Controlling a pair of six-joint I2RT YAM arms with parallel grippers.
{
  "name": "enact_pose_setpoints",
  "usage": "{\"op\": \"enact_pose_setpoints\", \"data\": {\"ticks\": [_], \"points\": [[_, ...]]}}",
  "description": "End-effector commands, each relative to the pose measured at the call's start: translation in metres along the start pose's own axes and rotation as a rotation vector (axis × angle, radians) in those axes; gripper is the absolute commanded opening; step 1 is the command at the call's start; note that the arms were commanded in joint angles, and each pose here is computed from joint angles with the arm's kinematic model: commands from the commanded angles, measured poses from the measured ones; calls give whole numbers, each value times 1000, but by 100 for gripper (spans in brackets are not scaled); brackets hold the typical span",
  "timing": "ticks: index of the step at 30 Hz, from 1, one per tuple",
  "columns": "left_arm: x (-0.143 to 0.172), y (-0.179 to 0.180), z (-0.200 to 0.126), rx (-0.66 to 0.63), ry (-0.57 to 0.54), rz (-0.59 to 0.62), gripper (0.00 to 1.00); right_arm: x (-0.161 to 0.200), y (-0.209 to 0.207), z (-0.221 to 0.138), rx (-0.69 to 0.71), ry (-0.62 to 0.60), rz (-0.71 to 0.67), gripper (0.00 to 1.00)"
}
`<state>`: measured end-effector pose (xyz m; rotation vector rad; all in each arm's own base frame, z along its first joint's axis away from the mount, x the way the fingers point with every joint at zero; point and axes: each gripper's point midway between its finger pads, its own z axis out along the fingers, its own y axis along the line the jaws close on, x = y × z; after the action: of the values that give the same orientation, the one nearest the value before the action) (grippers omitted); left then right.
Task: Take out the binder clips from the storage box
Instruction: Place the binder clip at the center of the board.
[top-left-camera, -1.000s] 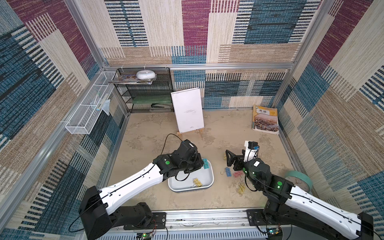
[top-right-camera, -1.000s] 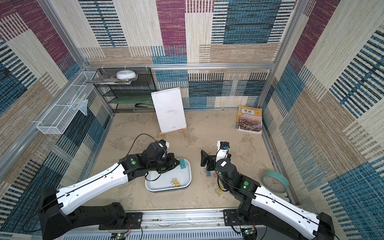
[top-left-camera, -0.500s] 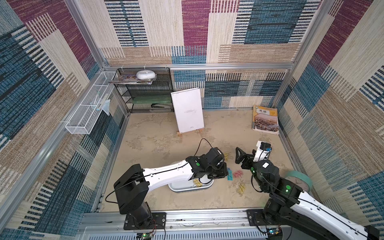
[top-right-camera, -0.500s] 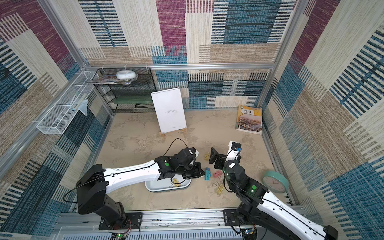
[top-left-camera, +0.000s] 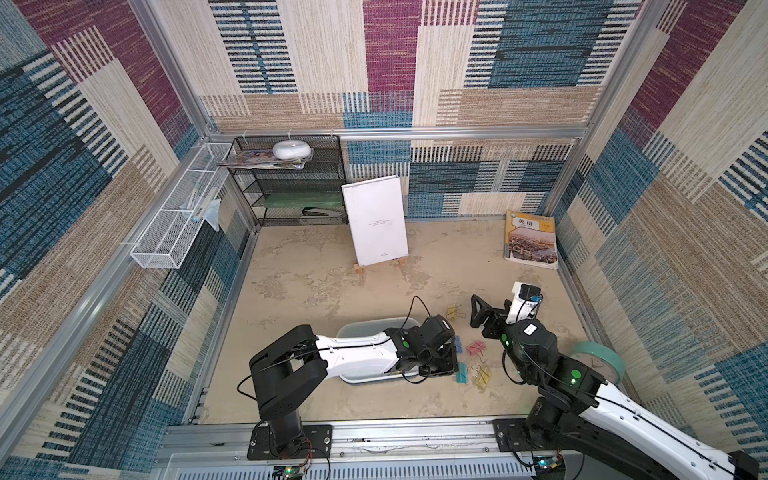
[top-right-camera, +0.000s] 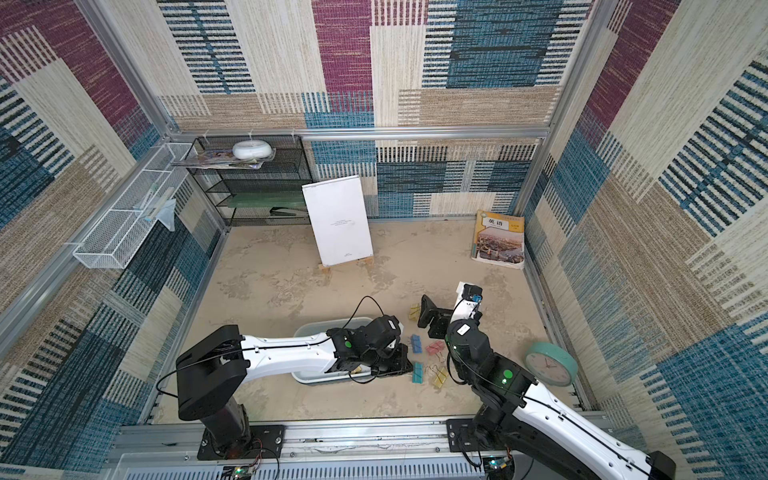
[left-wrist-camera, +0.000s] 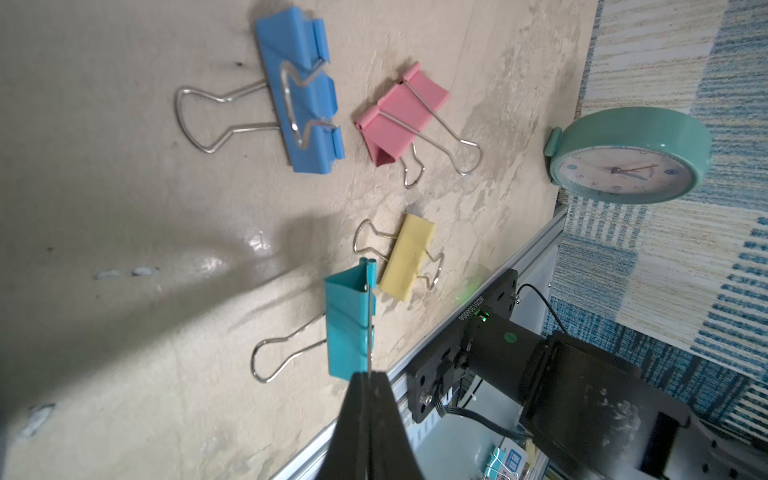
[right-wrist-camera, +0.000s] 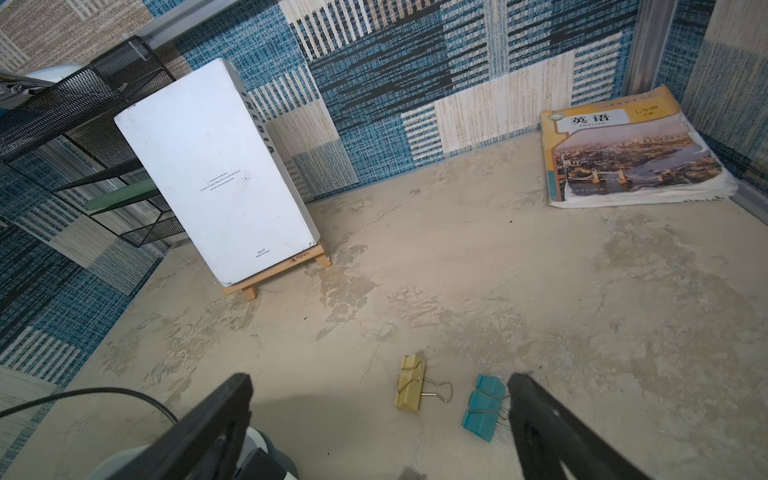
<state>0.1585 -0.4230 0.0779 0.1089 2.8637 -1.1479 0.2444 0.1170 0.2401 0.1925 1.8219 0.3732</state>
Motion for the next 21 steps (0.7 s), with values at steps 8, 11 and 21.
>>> {"op": "enact_pose_setpoints", "data": {"ticks": [8,11,21], "points": [[-7,1,11,-19,-7,19,0,2,2,1,-13,7,7,99],[-6,5,13,-39,-5,20,0,2,2,2,-14,8,7,99],[-3,5,12,-31,10,26,19,2,4,2,-20,10,9,99]]}}
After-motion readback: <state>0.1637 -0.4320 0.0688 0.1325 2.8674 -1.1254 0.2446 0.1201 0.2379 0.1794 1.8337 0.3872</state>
